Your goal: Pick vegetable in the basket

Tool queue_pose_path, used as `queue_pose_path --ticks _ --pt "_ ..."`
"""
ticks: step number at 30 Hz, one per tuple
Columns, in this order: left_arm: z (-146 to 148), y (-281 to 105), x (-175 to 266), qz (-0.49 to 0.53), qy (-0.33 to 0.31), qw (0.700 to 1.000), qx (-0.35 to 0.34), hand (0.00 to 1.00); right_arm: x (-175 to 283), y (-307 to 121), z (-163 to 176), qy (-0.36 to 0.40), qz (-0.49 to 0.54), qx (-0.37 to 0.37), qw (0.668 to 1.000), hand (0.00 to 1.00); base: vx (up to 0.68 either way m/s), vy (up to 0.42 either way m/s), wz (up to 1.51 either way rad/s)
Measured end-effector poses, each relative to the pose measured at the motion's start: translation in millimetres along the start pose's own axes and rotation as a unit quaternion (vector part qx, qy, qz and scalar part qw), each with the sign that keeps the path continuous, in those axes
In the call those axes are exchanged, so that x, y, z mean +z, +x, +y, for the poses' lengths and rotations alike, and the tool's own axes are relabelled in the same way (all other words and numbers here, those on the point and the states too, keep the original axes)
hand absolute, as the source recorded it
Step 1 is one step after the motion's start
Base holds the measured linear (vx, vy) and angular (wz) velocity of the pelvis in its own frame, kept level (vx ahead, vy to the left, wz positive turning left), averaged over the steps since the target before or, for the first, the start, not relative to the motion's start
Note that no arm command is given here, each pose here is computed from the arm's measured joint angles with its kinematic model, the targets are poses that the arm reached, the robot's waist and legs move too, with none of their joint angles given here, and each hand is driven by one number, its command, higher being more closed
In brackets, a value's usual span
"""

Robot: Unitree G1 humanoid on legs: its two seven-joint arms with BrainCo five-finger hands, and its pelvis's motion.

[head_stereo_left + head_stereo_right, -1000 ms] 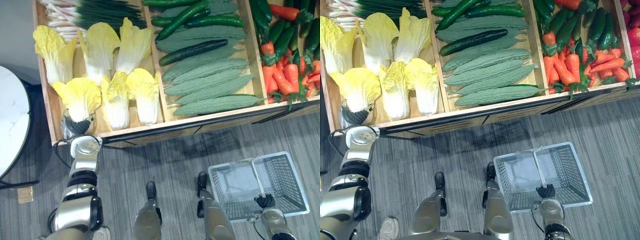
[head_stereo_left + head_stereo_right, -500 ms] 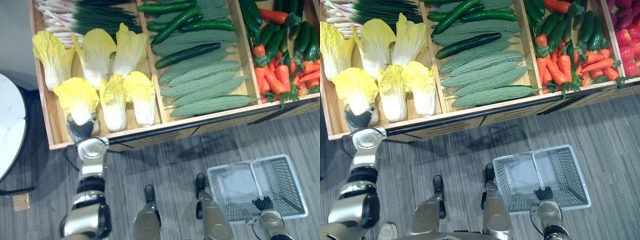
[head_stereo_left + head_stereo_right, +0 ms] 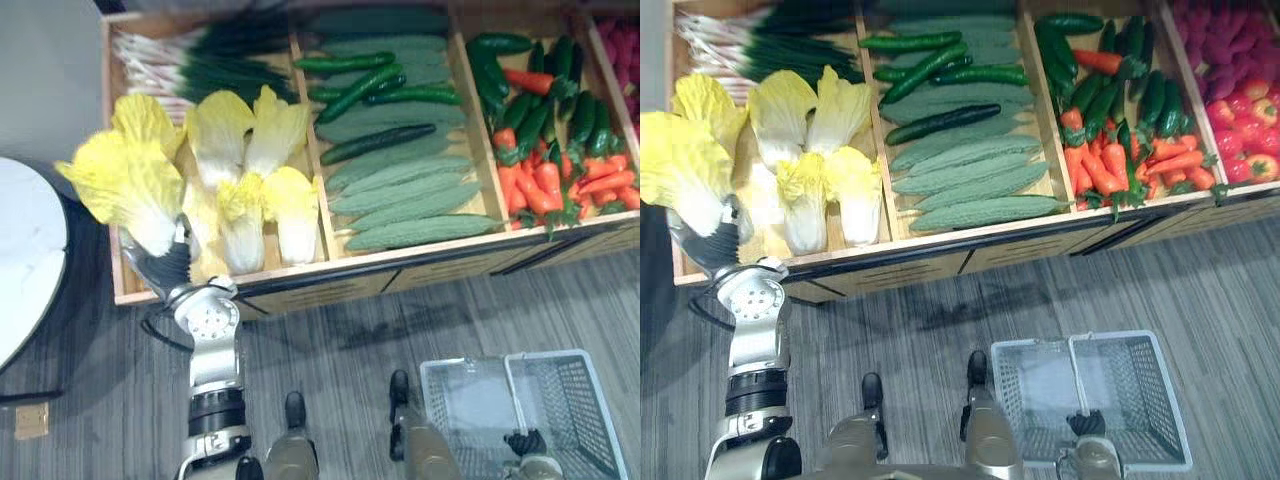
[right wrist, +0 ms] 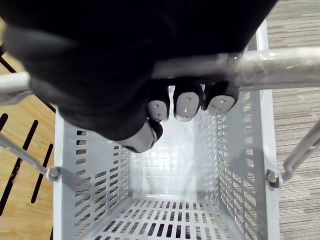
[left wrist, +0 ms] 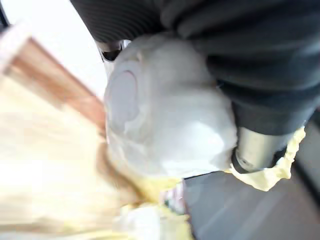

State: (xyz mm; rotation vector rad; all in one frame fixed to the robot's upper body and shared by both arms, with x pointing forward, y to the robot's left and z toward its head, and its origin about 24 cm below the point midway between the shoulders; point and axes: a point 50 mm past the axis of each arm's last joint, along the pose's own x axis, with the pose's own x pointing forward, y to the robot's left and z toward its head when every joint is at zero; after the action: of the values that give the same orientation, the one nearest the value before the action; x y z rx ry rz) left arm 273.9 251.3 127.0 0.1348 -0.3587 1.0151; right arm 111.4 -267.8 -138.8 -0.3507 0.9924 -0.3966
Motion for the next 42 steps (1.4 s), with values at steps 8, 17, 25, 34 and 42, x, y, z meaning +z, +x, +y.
queue_pose_path --ticks 8,17,25,34,42 --pt "11 -9 34 -0.068 -0.034 0.996 0.035 1.0 -28 -9 0 -0.012 0.033 0.005 0.999 1.0 -0.02 -0.004 -0.03" --pt "-12 -51 44 -0.137 -0.022 0.975 -0.172 1.0 -9 0 -36 -0.096 -0.014 -0.012 0.995 1.0 0.01 0.011 -0.34" --pt "-31 -84 48 -0.19 -0.022 0.898 -0.396 1.0 81 7 -79 -0.291 -0.179 -0.005 0.94 1.0 0.05 0.019 -0.81" --pt "-41 -123 48 -0.176 -0.075 0.779 -0.597 1.0 137 -18 -72 -0.423 -0.304 0.066 0.851 1.0 0.02 -0.004 -0.74" --pt "-58 -166 66 -0.199 -0.113 0.615 -0.755 1.0 174 -42 -69 -0.386 -0.377 0.115 0.834 1.0 0.02 -0.022 -0.42"
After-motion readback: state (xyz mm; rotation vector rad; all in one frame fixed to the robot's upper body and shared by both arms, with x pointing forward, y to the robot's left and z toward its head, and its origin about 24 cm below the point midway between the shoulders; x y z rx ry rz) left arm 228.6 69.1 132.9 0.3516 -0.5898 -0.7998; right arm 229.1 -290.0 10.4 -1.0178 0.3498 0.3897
